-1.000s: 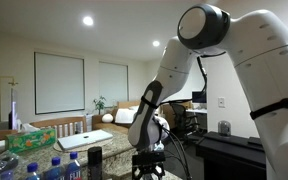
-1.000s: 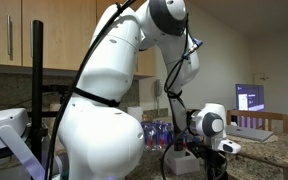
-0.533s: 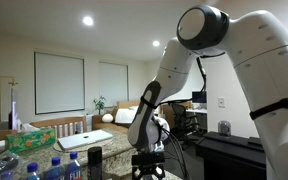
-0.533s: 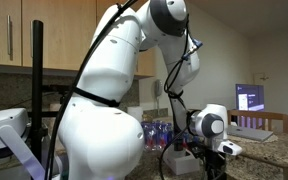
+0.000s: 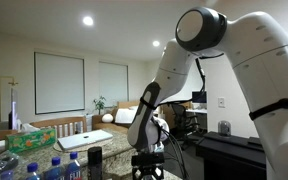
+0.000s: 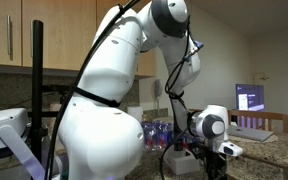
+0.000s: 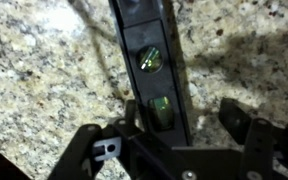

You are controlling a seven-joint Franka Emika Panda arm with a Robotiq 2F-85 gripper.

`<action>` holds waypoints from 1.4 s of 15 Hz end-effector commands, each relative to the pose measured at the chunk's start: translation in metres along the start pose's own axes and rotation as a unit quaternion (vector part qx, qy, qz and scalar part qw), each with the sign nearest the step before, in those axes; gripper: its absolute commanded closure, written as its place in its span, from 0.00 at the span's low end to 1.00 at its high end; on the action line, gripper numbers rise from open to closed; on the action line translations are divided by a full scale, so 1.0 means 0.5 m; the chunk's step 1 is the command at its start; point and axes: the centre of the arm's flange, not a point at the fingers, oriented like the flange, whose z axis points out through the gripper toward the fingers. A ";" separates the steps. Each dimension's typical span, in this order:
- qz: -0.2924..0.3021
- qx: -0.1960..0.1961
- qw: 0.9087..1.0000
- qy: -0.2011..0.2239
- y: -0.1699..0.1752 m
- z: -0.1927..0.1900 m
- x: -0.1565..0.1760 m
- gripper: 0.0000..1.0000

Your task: Put the black bottle on the white box, place the tape over the bottle, put the black object on top of the black bottle

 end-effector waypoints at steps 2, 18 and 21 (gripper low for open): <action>-0.017 0.007 1.000 0.002 0.001 0.004 0.014 0.53; -0.155 0.034 0.987 0.031 0.028 -0.219 0.005 0.83; -0.190 0.041 0.980 0.030 0.034 -0.359 -0.009 0.83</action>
